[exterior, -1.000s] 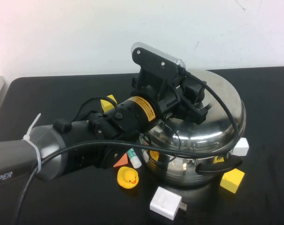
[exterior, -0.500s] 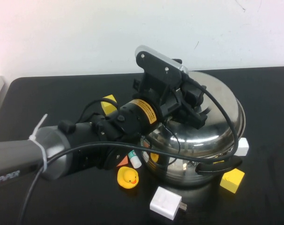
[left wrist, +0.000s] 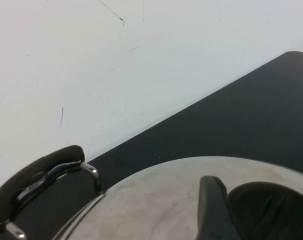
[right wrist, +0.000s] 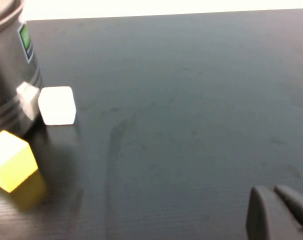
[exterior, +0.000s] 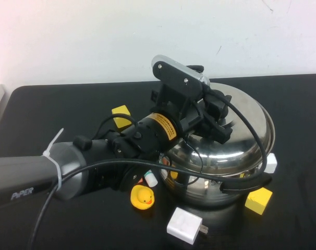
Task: Cover the pot
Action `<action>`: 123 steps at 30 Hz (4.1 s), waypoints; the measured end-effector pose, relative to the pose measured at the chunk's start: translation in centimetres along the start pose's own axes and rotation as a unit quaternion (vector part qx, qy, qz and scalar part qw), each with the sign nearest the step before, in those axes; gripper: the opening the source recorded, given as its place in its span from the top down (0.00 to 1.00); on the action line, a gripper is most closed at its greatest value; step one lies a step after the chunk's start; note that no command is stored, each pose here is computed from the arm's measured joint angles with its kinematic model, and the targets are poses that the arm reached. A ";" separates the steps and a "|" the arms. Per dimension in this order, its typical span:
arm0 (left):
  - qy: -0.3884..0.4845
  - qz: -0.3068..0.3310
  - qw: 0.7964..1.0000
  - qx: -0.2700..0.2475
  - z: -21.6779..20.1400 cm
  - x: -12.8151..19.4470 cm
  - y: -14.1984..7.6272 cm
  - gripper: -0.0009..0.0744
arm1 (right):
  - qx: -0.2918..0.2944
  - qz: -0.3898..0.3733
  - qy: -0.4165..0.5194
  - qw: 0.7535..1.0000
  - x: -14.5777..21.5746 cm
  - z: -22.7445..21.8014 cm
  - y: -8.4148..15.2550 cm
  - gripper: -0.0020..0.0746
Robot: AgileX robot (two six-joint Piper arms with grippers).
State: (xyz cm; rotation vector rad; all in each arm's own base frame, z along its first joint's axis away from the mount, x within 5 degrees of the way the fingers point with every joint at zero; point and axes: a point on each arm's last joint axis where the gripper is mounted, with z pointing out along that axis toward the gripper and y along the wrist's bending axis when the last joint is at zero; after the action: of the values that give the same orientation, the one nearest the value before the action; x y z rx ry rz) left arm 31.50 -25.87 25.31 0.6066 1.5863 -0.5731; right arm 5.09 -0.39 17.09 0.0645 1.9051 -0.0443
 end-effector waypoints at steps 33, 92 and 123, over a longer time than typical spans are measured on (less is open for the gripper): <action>-0.108 0.020 0.992 -0.064 -6.8 -10.4 0.6 0.45 | 0.000 0.000 0.000 1.000 0.0 0.0 0.0 0.98; -0.085 -0.115 0.958 -0.248 -33.0 -2.6 2.1 0.99 | 0.000 0.000 0.000 1.000 0.0 0.0 0.0 0.98; -0.042 -0.101 0.938 -0.328 -35.6 6.1 1.4 0.99 | 0.000 0.000 0.000 1.000 0.0 0.0 0.0 0.98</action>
State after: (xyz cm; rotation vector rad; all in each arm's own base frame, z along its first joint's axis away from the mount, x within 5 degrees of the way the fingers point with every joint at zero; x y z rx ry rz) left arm 5.94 -0.53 22.64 -0.0826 1.6432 -0.1832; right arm 5.09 -0.39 17.09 0.0645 1.9051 -0.0443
